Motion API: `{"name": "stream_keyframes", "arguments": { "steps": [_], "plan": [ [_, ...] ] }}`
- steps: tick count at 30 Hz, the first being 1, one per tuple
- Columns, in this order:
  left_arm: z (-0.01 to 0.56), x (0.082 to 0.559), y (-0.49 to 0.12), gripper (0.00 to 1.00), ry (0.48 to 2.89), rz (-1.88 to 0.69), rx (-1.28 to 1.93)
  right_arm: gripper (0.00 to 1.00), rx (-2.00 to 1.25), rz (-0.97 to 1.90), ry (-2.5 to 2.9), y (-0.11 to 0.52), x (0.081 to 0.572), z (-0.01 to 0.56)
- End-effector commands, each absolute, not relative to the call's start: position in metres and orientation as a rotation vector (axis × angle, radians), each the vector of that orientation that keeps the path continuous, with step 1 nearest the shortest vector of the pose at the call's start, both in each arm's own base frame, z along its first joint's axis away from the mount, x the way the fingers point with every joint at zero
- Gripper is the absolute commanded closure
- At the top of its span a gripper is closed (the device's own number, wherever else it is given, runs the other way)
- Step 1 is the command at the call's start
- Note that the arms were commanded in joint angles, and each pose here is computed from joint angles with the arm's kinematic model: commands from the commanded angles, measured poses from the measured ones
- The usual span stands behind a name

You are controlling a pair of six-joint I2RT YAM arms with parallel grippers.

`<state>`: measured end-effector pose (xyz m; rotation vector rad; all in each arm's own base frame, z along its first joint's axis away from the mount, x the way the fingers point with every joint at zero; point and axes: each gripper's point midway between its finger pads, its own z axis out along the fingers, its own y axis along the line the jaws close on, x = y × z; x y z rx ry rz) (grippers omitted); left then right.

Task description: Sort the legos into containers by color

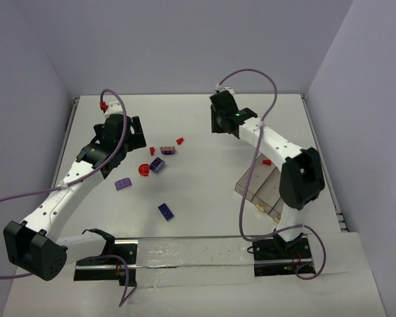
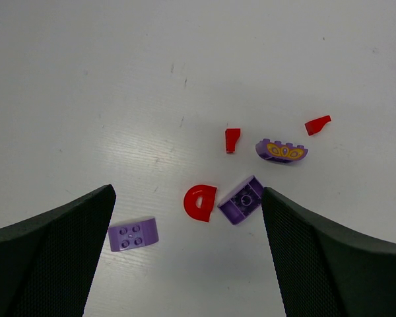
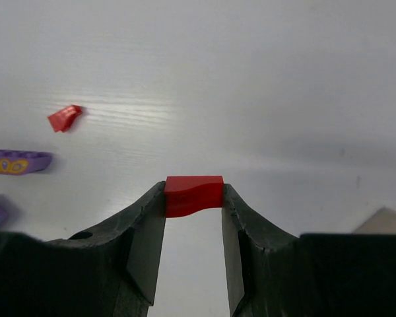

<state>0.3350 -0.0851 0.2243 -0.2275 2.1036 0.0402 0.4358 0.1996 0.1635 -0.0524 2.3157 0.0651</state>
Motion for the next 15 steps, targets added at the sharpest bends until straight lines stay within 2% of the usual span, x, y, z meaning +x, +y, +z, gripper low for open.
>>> {"name": "stream_keyframes", "arguments": {
  "steps": [1,7,15],
  "plan": [
    [0.232,0.338,-0.09,0.01,2.071,0.008,-0.22,0.66,0.144,0.065,2.301,0.139,0.411,0.157],
    [0.226,0.342,-0.098,0.01,2.088,-0.013,-0.2,0.66,0.359,0.032,2.283,0.061,0.368,0.143],
    [0.231,0.343,-0.104,0.01,2.075,-0.056,-0.197,0.65,0.45,-0.093,2.318,0.018,0.338,0.117]
  ]
}}
